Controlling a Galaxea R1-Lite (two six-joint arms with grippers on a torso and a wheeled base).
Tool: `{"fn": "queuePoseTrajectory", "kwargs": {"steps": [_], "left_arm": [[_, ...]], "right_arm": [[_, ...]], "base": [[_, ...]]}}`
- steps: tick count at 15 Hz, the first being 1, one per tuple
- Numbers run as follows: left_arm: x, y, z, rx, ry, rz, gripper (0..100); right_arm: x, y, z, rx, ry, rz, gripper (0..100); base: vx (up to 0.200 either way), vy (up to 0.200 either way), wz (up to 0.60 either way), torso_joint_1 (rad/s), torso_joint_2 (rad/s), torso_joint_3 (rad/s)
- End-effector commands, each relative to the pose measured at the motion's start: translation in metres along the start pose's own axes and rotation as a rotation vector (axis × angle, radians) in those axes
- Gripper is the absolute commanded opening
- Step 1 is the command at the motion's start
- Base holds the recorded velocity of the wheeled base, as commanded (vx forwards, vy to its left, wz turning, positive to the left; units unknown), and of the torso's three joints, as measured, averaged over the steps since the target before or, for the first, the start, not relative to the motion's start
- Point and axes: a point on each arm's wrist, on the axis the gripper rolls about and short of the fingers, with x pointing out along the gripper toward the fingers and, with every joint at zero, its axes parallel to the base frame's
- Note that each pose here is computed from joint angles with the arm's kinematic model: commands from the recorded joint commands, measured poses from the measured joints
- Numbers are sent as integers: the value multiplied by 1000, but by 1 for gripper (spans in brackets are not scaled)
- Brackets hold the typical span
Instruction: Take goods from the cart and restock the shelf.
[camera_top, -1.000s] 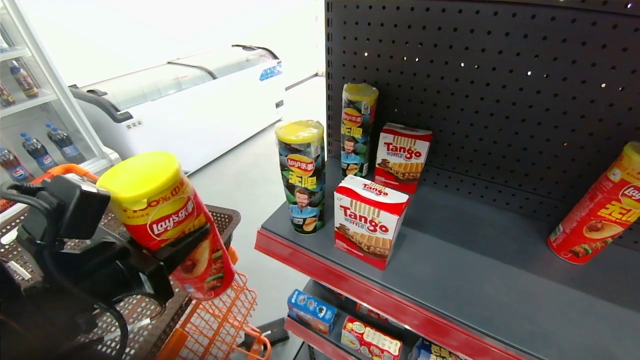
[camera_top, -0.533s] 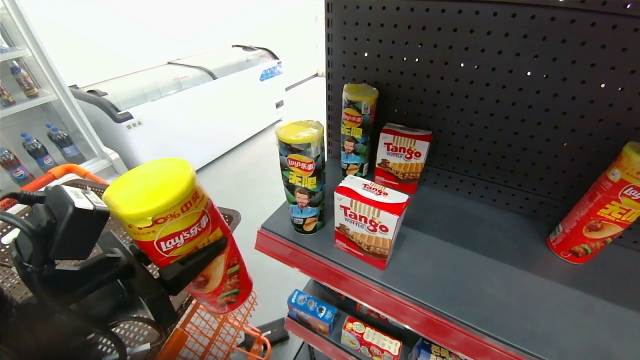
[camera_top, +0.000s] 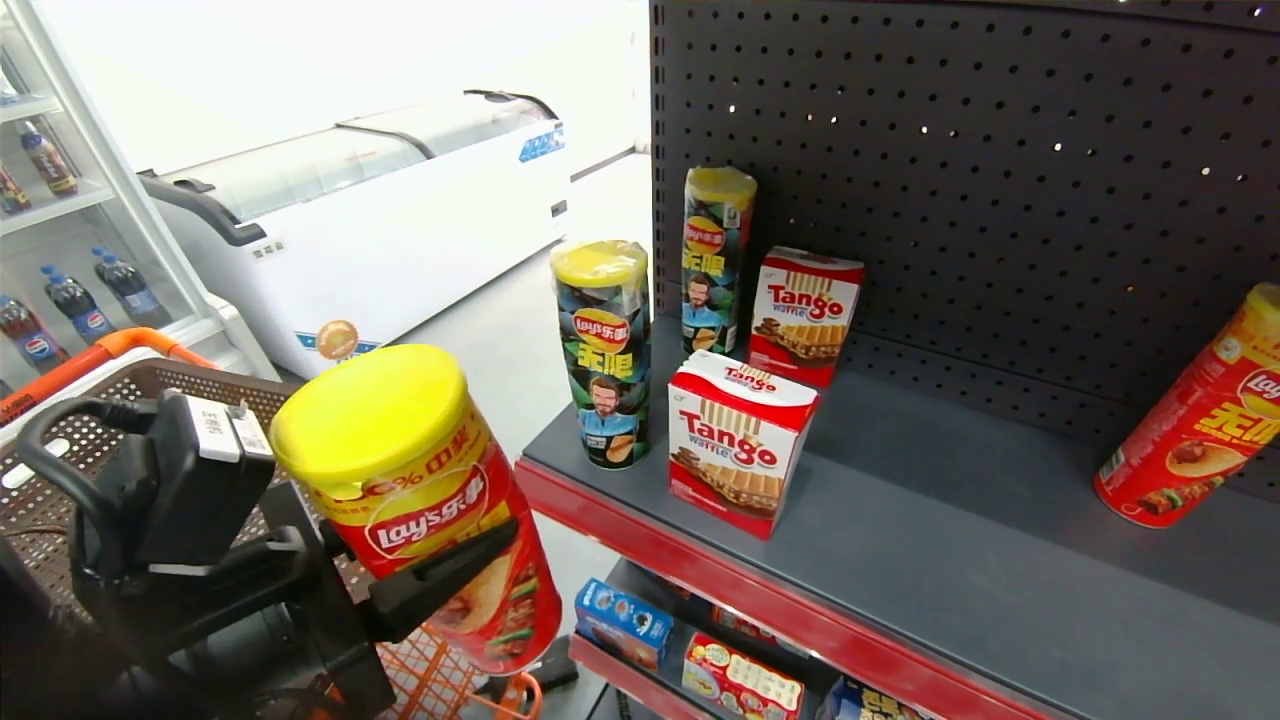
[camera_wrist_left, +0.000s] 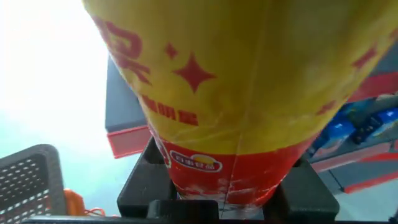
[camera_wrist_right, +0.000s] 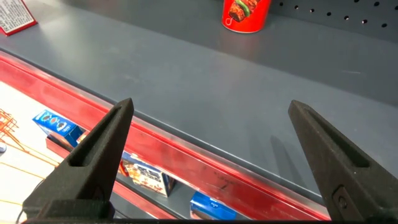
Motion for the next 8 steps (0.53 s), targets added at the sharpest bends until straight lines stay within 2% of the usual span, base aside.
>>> {"fn": "queuePoseTrajectory", "kwargs": {"steps": [1,3,6,8], "left_arm": [[4,0,-2,-4,18,-22,0],[10,0,0,-7,28,-40,0],[21,1,4,-4,13,-131,0],[25,1,1,-7,27,-145,0]], "right_arm": [[0,0,0,-1,1,0,100],[0,0,0,0,1,0,100],[0,0,0,-1,1,0,100],[0,0,0,1,-1,0,100]], "base": [[0,0,0,0,0,0],[0,0,0,0,0,0],[0,0,0,0,0,0],[0,0,0,0,0,0]]}}
